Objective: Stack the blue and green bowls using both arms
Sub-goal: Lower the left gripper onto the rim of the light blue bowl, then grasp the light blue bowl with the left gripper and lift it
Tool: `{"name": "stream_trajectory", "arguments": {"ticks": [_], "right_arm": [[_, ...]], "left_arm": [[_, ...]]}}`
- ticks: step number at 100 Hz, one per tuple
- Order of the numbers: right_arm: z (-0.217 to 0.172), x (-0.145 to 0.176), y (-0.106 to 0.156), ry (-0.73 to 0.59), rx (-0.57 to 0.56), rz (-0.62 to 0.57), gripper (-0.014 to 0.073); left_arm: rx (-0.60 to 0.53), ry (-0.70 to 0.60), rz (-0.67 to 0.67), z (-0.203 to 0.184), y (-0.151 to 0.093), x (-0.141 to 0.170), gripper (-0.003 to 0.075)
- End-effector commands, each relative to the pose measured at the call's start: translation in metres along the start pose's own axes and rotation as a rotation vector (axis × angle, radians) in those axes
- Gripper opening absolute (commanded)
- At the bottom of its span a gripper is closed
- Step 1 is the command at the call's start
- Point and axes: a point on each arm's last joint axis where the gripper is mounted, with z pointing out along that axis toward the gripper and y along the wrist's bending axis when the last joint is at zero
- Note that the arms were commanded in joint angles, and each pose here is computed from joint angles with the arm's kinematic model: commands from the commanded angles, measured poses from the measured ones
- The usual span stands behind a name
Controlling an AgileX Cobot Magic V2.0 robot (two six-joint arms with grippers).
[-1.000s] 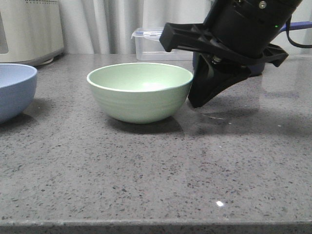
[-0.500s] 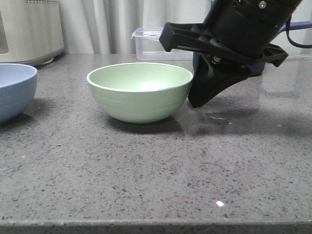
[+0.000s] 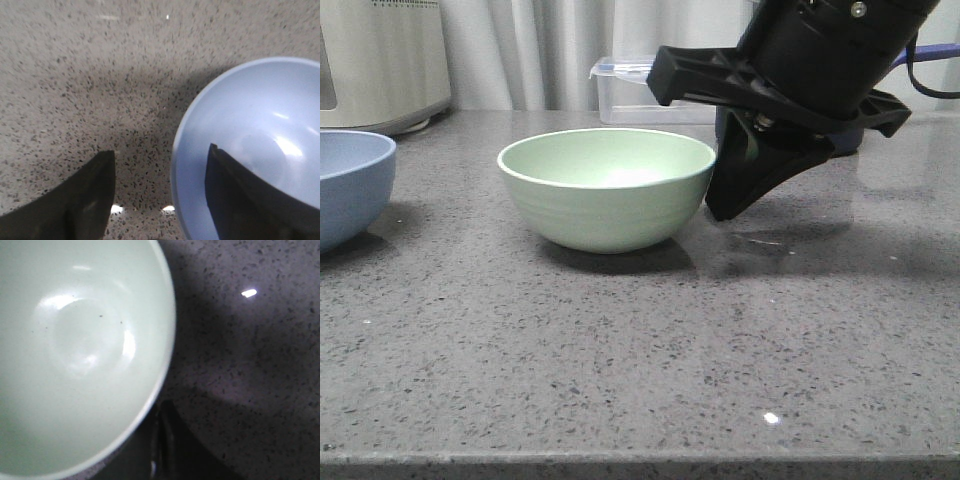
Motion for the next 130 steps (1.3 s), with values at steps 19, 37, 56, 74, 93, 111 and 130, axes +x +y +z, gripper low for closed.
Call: {"name": "stream_trajectory", "arguments": {"ticks": [19, 37, 56, 74, 93, 111, 130], "right_arm": [[-0.015, -0.01, 0.005, -0.094, -0.022, -0.008, -0.0071], [-0.015, -0.01, 0.005, -0.094, -0.022, -0.008, -0.0071], [-0.015, -0.01, 0.005, -0.094, -0.022, -0.008, -0.0071], [-0.015, -0.01, 0.005, -0.094, -0.022, -0.008, -0.0071], [-0.015, -0.01, 0.005, -0.094, -0.022, -0.008, -0.0071], [-0.015, -0.01, 0.005, -0.094, -0.022, -0.008, -0.0071], [-0.015, -0.01, 0.005, -0.094, -0.022, -0.008, -0.0071]], "left_arm": [[0.011, -0.021, -0.013, 0.008, -0.001, -0.013, 0.0384], [0.01, -0.016, -0.015, 0.013, -0.001, -0.014, 0.0329], [0.01, -0.015, -0.015, 0.013, -0.001, -0.014, 0.0067], [0.01, -0.016, -0.015, 0.013, -0.001, -0.014, -0.002], [0.026, -0.034, -0.004, 0.005, -0.004, -0.022, -0.002], [0.085, -0.049, 0.06, -0.019, -0.027, -0.044, -0.002], [0.179, -0.083, 0.156, -0.038, -0.068, -0.07, -0.002]]}}
